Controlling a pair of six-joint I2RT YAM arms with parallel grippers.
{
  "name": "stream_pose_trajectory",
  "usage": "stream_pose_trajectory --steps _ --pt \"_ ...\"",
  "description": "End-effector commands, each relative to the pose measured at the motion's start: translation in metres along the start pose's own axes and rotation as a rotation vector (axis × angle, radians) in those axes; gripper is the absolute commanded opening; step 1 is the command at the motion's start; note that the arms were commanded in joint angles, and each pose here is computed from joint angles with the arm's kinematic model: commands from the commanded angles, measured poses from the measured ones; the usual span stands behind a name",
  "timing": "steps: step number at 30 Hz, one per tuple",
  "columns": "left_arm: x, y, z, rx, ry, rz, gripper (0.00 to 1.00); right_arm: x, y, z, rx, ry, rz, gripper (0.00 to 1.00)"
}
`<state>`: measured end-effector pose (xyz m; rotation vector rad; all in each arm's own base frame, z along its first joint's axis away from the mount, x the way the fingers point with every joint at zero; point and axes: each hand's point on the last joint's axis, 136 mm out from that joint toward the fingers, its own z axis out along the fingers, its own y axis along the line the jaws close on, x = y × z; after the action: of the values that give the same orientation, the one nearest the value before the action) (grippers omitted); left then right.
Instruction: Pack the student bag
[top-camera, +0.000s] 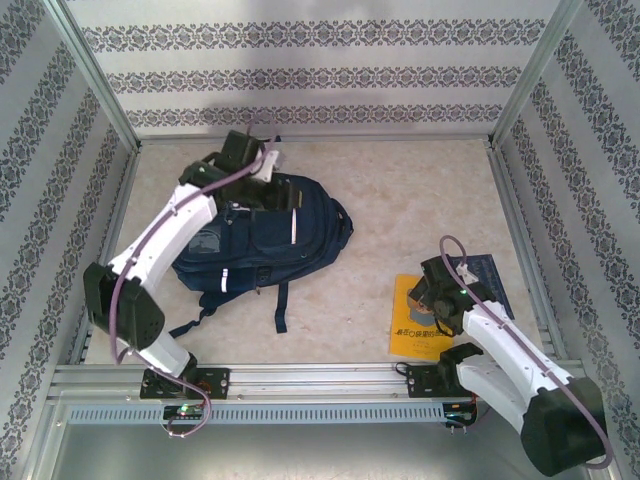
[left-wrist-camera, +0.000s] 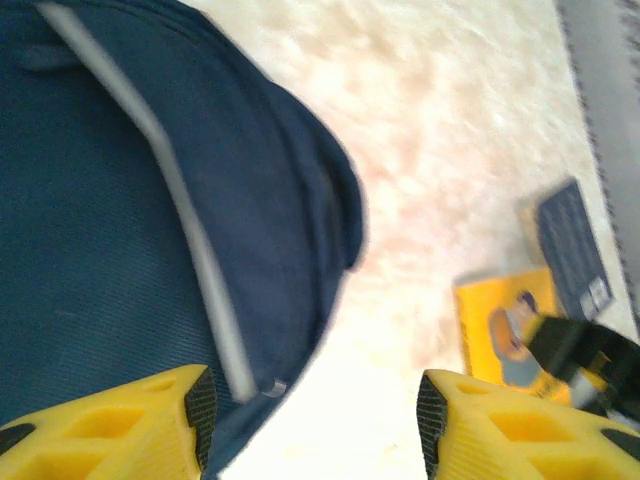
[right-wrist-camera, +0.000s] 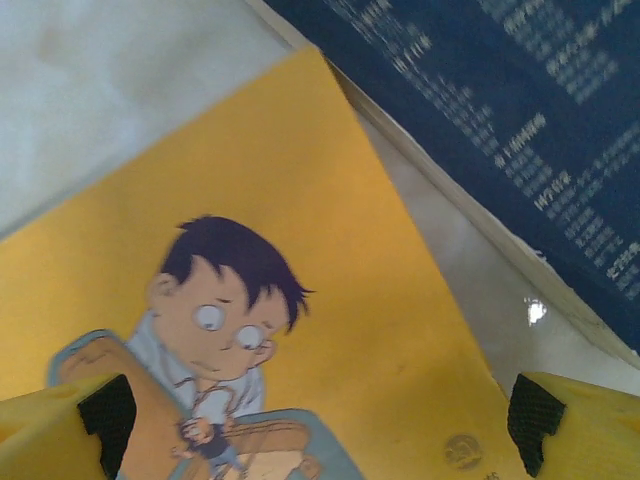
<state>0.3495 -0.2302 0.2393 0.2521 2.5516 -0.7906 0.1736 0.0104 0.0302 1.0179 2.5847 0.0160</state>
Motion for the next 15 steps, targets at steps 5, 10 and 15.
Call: stream_pose_trajectory --steps 5,10,15 --pt "0.069 -0.060 0.051 0.195 0.080 -0.048 0.58 0.036 0.043 0.001 -0.235 0.213 -0.009 0.94" --pt "0.122 -0.073 0.099 0.190 0.185 -0.086 0.57 0.049 0.064 -0.012 -0.334 0.239 0.038 0.91" --pt "0.166 -0.077 0.142 0.188 0.307 -0.142 0.56 0.057 0.072 -0.013 -0.373 0.265 0.022 0.89"
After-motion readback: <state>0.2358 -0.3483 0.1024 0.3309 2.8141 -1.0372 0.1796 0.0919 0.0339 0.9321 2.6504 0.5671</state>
